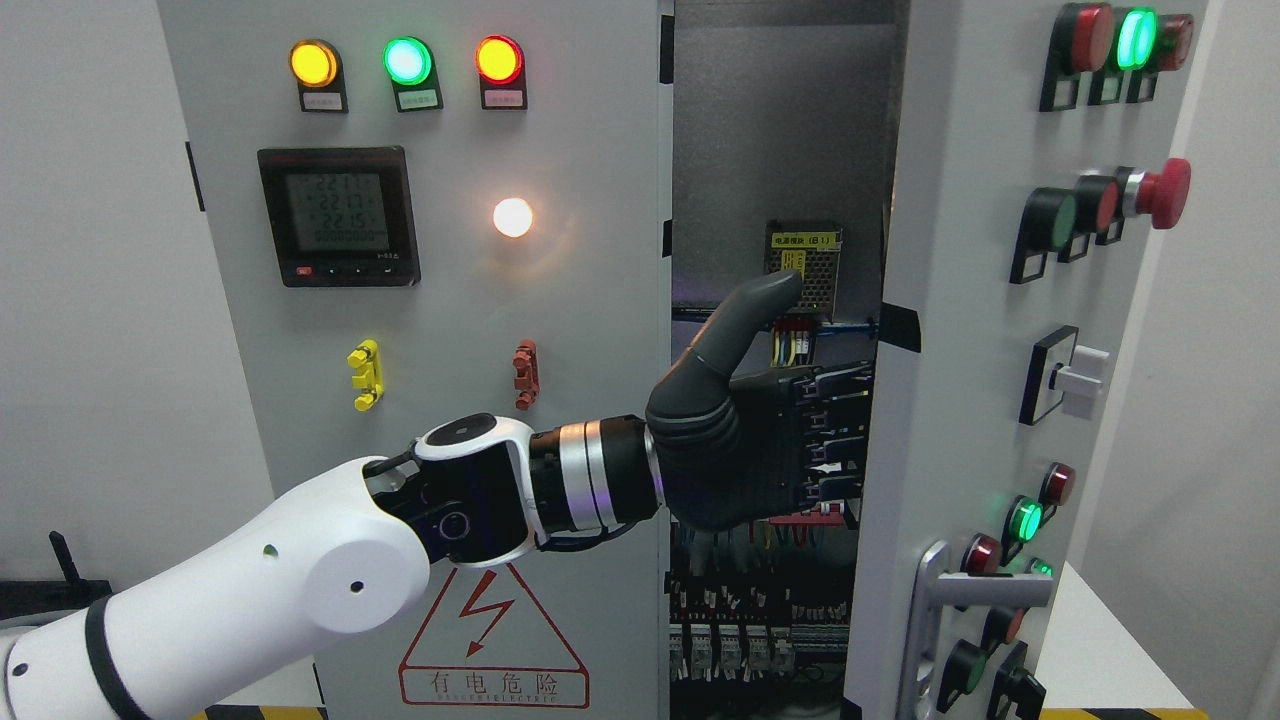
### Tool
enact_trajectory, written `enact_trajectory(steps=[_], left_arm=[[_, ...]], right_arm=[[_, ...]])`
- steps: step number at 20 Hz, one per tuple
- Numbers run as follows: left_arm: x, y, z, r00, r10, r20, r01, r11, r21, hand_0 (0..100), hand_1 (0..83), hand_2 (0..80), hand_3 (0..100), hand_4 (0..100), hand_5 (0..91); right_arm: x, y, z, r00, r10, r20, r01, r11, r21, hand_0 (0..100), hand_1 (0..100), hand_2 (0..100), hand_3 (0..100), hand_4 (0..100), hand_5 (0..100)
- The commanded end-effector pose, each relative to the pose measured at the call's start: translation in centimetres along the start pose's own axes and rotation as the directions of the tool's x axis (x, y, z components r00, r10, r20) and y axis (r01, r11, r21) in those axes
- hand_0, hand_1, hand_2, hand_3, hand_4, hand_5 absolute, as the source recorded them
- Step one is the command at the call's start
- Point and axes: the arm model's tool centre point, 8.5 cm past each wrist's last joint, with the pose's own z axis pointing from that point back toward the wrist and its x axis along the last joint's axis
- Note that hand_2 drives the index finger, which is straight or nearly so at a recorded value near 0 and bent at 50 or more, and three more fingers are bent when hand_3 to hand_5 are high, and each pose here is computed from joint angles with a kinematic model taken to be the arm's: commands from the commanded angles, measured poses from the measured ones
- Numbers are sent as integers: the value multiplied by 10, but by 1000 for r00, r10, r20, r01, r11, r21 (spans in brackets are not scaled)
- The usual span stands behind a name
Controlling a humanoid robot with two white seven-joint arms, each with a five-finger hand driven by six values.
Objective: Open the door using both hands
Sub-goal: 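Insert the left hand fingers behind the open door's inner edge, then push the door outward with the left hand, swinging it wider open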
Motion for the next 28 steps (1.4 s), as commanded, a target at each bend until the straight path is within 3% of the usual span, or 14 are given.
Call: enact_trajectory(steps=[1, 5, 13, 28], left_arm=[[4, -16, -39, 999, 3, 38, 0, 998, -69, 0, 0, 0, 0, 0, 0], [0, -17, -46, 999, 9, 33, -7, 999, -46, 0, 0, 0, 0, 0, 0], [-10, -34, -69, 999, 33, 7, -32, 994, -108, 0, 0, 0, 0, 0, 0], [-26, -61, -106, 1000, 7, -17, -10, 982, -189, 0, 0, 0, 0, 0, 0]], right_arm=[[11, 1, -1, 999, 3, 32, -3, 1000, 2, 382, 0, 0, 0, 0, 0], [11, 1, -1, 999, 3, 32, -3, 1000, 2, 382, 0, 0, 0, 0, 0], [11, 1, -1, 999, 3, 32, -3, 1000, 2, 382, 0, 0, 0, 0, 0], [11, 1, -1, 999, 3, 32, -3, 1000, 2, 382, 0, 0, 0, 0, 0]])
